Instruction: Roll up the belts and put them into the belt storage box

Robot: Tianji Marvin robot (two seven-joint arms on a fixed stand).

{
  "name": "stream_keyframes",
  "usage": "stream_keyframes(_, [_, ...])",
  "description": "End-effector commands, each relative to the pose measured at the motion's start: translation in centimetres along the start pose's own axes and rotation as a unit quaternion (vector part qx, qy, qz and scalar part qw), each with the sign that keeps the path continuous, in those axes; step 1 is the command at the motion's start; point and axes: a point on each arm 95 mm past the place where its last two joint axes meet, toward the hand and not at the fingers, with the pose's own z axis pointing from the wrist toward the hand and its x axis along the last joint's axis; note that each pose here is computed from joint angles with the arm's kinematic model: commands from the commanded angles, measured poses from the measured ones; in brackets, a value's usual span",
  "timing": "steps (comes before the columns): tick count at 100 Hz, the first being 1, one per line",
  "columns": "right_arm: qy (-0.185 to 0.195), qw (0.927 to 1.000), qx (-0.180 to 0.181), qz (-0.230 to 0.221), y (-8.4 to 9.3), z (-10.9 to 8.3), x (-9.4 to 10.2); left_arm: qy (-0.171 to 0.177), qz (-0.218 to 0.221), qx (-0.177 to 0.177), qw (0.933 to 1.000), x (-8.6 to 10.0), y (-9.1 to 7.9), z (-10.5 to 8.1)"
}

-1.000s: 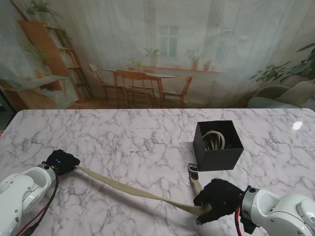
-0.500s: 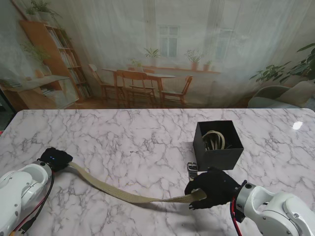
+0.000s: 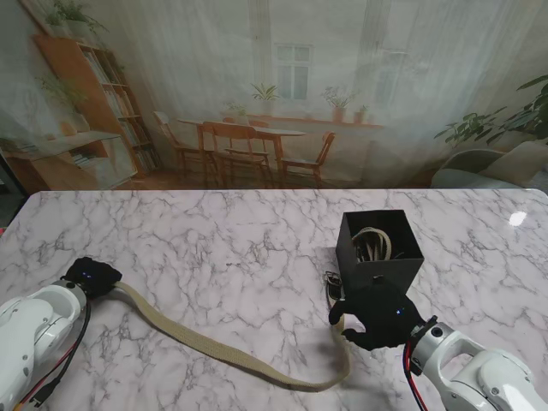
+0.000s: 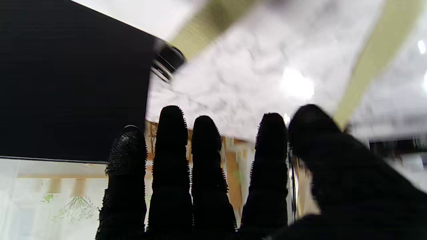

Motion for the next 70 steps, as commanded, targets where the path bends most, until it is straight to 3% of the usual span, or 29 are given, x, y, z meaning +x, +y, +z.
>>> stream_keyframes(1, [0.003,0.9996,0.029,-0.001,-0.6,0.0,-0.6,0.000,0.000,-0.023,0.9997,0.4,1.1,-0.1])
stream_keyframes(21, [0.016,0.9952,0.075,-0.061,-1.5,1.0,-1.2,-0.001,0.000,-0.025,0.9997,0.4,1.1,-0.1])
stream_keyframes(50, [0.048,0.9865,0.146,-0.058,-3.3,2.8,-0.7,-0.006,-0.006,-0.028,0.9996,0.4,1.3,-0.2])
stream_keyframes(70, [0.050,0.9799,0.183,-0.062,-4.5,3.7,-0.6,-0.011,-0.009,-0.029,0.9995,0.1,1.3,-0.3])
